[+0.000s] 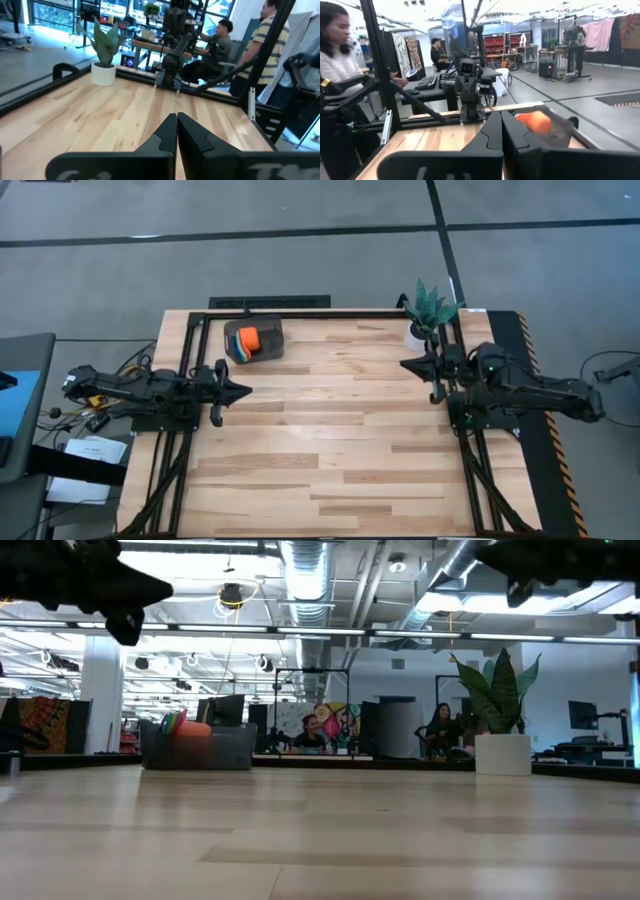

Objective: Nest measuring cups in basket
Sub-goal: Return to Home Position

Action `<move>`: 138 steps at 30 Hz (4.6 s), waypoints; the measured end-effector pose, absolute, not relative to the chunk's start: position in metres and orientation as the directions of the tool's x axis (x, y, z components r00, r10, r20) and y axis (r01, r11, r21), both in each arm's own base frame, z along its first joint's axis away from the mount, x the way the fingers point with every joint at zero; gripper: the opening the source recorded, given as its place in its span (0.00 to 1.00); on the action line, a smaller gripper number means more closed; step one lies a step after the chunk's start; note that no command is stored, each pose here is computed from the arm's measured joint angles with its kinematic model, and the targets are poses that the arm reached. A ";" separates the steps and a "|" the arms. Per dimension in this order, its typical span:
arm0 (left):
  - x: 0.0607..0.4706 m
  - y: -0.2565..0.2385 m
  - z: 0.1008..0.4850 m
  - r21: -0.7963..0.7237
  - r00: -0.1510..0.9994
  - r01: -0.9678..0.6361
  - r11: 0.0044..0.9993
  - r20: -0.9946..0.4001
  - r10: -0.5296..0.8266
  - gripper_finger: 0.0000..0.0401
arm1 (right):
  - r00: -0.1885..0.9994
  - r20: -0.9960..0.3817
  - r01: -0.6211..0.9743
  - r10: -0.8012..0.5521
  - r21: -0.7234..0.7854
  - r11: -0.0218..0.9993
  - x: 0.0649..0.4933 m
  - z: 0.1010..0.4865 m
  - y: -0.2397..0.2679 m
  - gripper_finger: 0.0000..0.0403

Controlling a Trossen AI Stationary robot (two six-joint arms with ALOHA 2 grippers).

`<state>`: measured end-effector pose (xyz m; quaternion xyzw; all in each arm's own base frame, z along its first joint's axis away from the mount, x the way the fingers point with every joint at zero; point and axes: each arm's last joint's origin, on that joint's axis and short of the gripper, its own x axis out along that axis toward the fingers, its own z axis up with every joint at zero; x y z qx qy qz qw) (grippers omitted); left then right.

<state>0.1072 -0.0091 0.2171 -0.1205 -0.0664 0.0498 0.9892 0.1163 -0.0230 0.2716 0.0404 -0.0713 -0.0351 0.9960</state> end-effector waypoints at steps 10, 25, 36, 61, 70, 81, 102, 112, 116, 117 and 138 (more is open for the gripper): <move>0.093 -0.006 0.196 -0.247 0.970 -0.080 0.966 0.202 0.132 0.00 | 0.969 0.236 0.039 -0.067 0.120 0.992 0.096 0.234 -0.018 0.01; 0.095 -0.007 0.184 -0.177 0.977 -0.081 0.981 0.179 0.113 0.00 | 0.977 0.199 0.041 -0.070 0.143 0.989 0.094 0.185 -0.017 0.01; 0.097 -0.007 0.172 -0.217 0.992 -0.097 0.971 0.060 0.112 0.00 | 0.981 0.181 0.056 -0.072 0.094 0.994 0.094 0.183 -0.018 0.03; 0.098 -0.009 0.170 -0.025 0.997 -0.057 0.998 0.048 0.058 0.00 | 0.996 0.059 0.066 -0.073 0.114 0.991 0.095 0.171 -0.018 0.07; 0.098 -0.009 0.170 -0.067 0.997 -0.055 0.996 0.048 0.059 0.00 | 0.996 0.051 0.067 -0.074 0.115 0.991 0.095 0.170 -0.018 0.09; 0.098 -0.009 0.170 -0.067 0.997 -0.055 0.996 0.047 0.059 0.00 | 0.996 0.047 0.068 -0.074 0.116 0.991 0.096 0.169 -0.018 0.07; 0.098 -0.009 0.170 -0.067 0.997 -0.055 0.996 0.047 0.059 0.00 | 0.996 0.044 0.068 -0.074 0.116 0.991 0.096 0.169 -0.018 0.09; 0.098 -0.009 0.170 -0.067 0.997 -0.055 0.996 0.047 0.059 0.00 | 0.996 0.044 0.068 -0.074 0.116 0.991 0.096 0.169 -0.018 0.07; 0.098 -0.009 0.170 -0.067 0.997 -0.055 0.996 0.048 0.059 0.00 | 0.996 0.044 0.068 -0.074 0.116 0.991 0.096 0.169 -0.018 0.08; 0.098 -0.009 0.170 -0.067 0.997 -0.056 0.996 0.047 0.059 0.00 | 0.996 0.044 0.068 -0.074 0.116 0.991 0.096 0.169 -0.018 0.08; 0.097 -0.009 0.170 -0.068 0.997 -0.055 0.996 0.051 0.059 0.00 | 0.996 0.044 0.068 -0.073 0.116 0.991 0.096 0.169 -0.018 0.07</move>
